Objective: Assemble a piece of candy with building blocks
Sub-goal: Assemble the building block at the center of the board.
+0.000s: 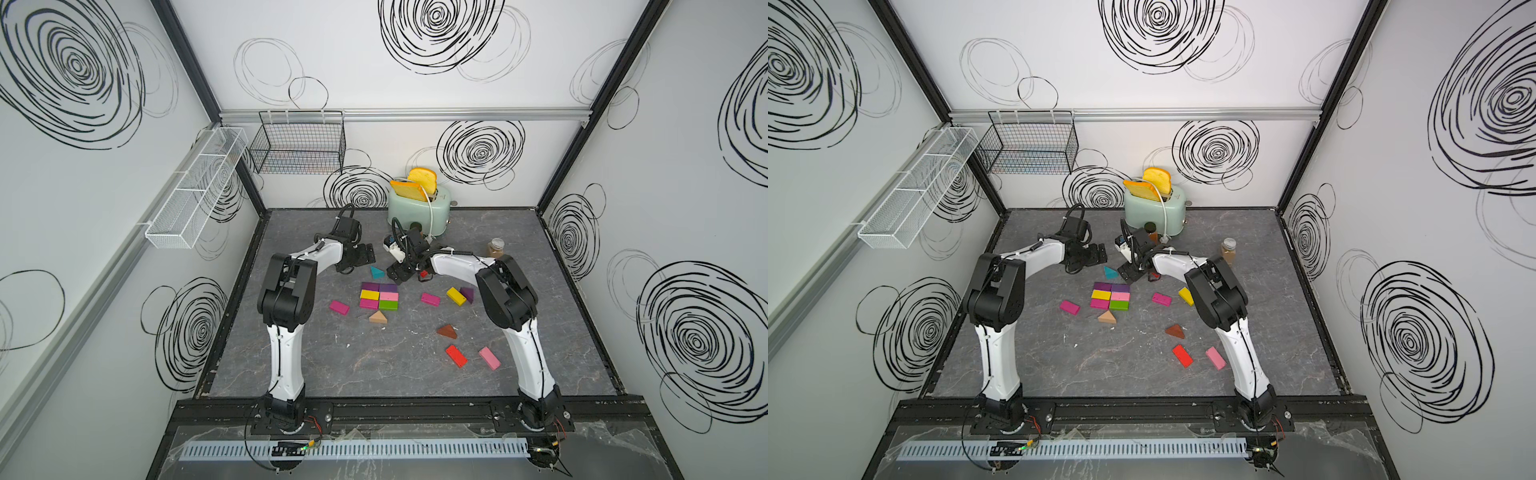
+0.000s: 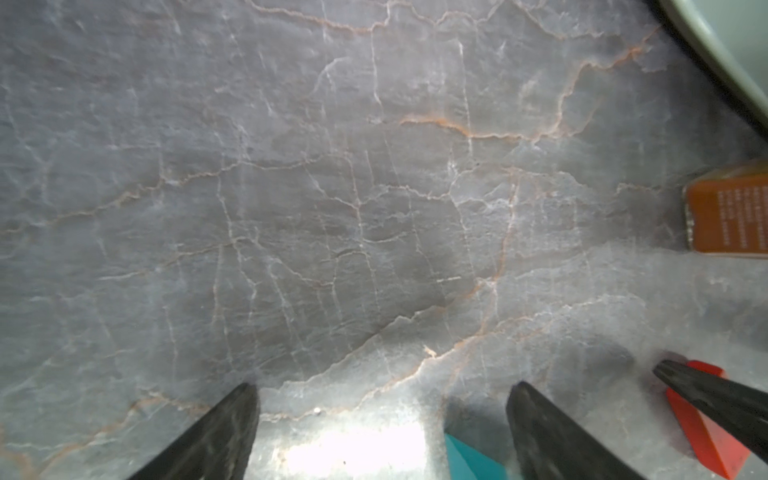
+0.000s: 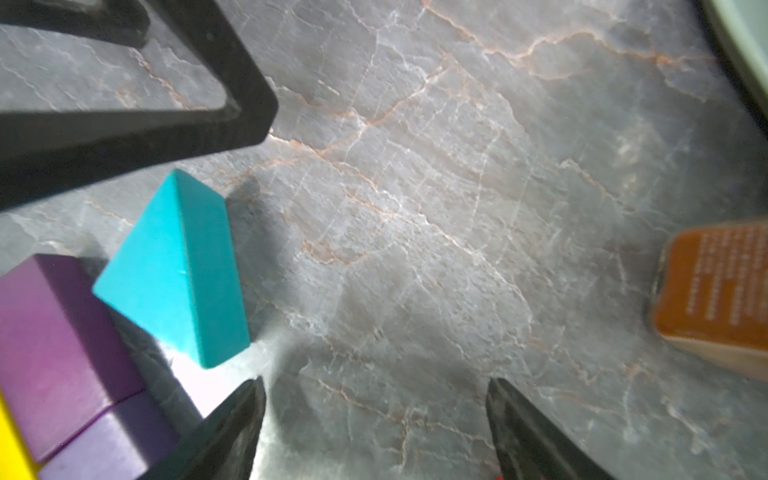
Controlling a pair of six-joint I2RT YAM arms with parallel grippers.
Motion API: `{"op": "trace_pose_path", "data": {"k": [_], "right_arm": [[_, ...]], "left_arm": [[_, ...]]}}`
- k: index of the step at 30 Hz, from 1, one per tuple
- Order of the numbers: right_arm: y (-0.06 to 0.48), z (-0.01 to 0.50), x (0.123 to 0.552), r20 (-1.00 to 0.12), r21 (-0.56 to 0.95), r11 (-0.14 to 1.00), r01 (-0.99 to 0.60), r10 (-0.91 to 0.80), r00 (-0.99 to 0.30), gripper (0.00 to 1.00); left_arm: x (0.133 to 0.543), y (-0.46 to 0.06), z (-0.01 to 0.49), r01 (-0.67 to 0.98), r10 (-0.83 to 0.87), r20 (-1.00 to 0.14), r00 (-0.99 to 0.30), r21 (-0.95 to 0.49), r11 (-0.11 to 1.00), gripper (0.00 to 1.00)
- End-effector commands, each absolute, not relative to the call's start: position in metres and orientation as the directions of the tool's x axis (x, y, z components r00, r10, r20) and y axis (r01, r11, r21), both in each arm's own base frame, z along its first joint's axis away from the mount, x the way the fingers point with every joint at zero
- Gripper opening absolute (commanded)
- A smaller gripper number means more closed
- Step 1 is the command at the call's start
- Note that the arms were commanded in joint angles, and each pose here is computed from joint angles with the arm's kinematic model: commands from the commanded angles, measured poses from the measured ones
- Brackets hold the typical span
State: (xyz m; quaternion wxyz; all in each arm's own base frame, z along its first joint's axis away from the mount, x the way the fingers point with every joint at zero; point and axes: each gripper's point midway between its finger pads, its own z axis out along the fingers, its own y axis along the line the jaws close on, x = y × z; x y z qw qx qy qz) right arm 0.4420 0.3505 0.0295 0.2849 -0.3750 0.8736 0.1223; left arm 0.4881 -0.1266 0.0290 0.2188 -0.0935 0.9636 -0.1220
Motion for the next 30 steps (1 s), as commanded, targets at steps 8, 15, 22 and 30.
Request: {"op": "trace_pose_path", "data": {"k": [8, 15, 22, 30], "right_arm": [[0.362, 0.049, 0.434, -0.624, 0.021, 0.671, -0.741, -0.571, -0.534, 0.87], [0.36, 0.048, 0.434, -0.621, 0.021, 0.675, -0.737, -0.569, -0.539, 0.87], [0.358, 0.048, 0.432, -0.618, 0.018, 0.677, -0.735, -0.57, -0.541, 0.87], [0.356, 0.048, 0.43, -0.617, 0.018, 0.681, -0.732, -0.569, -0.544, 0.87]], "left_arm": [[0.473, -0.131, 0.019, -0.09, -0.174, -0.39, -0.904, -0.225, 0.97, 0.98], [0.466, -0.135, 0.021, -0.084, -0.17, -0.389, -0.905, -0.228, 0.97, 1.0], [0.459, -0.137, 0.022, -0.08, -0.165, -0.387, -0.907, -0.227, 0.971, 0.92], [0.454, -0.143, 0.024, -0.071, -0.161, -0.388, -0.907, -0.236, 0.969, 0.84]]}}
